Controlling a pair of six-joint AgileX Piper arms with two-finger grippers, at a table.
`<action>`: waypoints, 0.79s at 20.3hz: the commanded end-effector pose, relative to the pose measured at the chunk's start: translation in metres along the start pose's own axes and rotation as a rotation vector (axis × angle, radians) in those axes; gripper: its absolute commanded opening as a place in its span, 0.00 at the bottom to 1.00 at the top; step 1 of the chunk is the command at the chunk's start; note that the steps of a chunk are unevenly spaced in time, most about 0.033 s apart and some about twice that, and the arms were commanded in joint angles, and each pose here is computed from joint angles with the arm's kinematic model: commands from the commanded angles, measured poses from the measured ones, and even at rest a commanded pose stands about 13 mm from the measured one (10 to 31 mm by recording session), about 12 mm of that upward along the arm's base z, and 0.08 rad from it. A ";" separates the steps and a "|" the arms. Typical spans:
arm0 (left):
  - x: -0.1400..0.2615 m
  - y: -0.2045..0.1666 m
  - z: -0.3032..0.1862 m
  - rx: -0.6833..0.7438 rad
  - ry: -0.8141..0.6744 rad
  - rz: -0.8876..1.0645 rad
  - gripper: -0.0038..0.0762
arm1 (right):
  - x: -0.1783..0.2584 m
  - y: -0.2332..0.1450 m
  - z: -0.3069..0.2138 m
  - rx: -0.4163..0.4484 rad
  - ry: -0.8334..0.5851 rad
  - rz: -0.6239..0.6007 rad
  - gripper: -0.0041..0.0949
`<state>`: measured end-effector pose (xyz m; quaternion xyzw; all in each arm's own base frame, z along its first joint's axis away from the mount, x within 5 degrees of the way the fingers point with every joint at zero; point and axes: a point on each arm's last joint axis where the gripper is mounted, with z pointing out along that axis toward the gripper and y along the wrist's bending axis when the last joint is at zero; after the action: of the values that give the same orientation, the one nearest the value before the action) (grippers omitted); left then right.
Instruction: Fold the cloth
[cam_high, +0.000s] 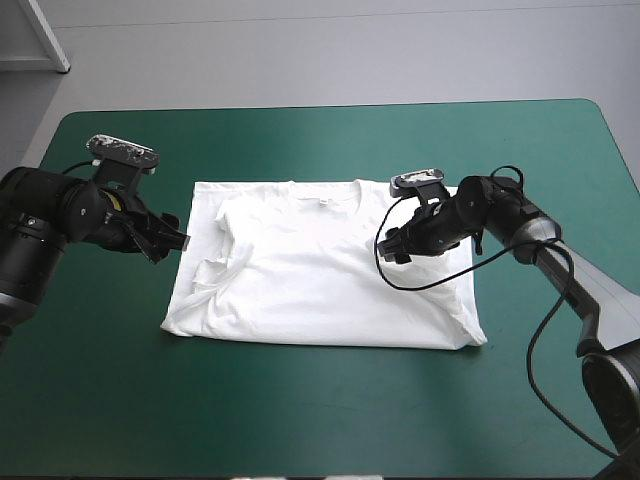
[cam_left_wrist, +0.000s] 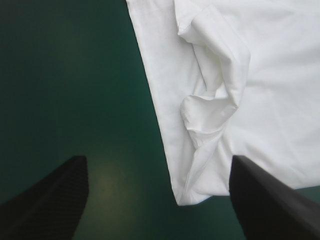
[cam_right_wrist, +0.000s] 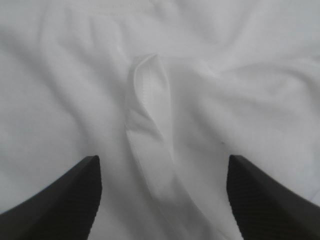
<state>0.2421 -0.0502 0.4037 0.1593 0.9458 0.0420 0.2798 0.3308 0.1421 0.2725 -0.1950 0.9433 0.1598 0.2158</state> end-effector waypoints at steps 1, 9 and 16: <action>-0.002 0.001 -0.018 -0.003 -0.077 -0.014 0.75 | -0.015 0.012 -0.055 0.021 -0.060 -0.013 0.69; 0.005 0.000 -0.018 0.012 -0.003 0.014 0.75 | 0.032 0.020 -0.118 0.110 0.030 0.084 0.63; 0.040 -0.015 0.053 0.046 0.126 0.054 0.75 | 0.083 0.027 -0.144 0.109 0.003 0.086 0.63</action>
<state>0.2349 -0.0498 0.3434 0.1869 0.9638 0.0452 0.1848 0.2101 0.0881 0.3481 -0.1429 0.9673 0.1066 0.1805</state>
